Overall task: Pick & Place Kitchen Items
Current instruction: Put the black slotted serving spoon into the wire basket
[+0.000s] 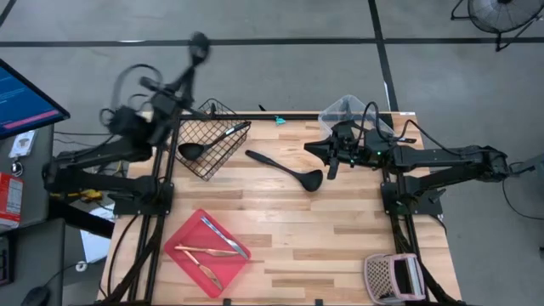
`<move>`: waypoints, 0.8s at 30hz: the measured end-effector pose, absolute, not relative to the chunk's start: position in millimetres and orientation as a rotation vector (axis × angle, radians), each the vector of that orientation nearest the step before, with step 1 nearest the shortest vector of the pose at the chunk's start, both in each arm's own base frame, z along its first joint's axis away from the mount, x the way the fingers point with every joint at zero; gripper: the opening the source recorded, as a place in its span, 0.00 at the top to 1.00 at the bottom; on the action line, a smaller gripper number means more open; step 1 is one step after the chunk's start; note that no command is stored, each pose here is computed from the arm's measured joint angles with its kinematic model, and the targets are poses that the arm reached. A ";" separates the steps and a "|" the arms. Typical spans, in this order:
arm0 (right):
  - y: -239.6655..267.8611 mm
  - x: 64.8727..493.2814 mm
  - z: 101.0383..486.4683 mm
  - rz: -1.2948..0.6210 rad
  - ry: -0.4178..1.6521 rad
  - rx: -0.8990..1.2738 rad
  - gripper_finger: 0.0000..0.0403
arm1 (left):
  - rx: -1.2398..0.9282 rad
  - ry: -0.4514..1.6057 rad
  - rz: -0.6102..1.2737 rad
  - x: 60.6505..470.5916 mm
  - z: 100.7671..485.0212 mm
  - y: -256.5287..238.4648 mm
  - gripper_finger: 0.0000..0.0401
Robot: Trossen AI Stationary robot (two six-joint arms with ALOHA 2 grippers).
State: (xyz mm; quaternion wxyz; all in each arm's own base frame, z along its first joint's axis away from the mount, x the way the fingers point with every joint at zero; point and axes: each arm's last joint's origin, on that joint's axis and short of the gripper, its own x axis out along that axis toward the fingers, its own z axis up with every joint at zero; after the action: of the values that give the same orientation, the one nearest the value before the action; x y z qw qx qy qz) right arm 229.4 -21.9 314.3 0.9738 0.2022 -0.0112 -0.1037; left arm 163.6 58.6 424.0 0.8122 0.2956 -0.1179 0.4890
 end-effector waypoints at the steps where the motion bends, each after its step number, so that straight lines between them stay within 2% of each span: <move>1: -21.8 229.4 314.4 -0.209 -0.023 0.408 0.87 | 0.608 -0.244 0.995 169.3 416.3 63.8 0.96; 5: -21.8 229.4 313.6 -0.210 -0.015 0.410 0.87 | 0.492 -0.202 0.835 191.5 387.3 81.5 0.96; 13: -21.7 229.3 311.3 -0.215 0.008 0.409 0.87 | 0.388 0.000 0.741 222.4 347.9 101.2 0.96; 19: -21.6 229.1 308.1 -0.221 0.041 0.408 0.87 | 0.189 0.111 0.703 214.4 331.3 118.2 0.96; 24: -21.6 228.9 305.5 -0.226 0.068 0.407 0.87 | 0.094 0.188 0.751 203.3 321.7 133.2 0.96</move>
State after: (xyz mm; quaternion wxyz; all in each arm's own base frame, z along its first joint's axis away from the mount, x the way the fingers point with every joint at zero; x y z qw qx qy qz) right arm 228.9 -21.6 305.5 0.9724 0.2019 0.0336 -0.1121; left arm 203.3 133.2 321.7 0.9250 0.0459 0.0915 0.3659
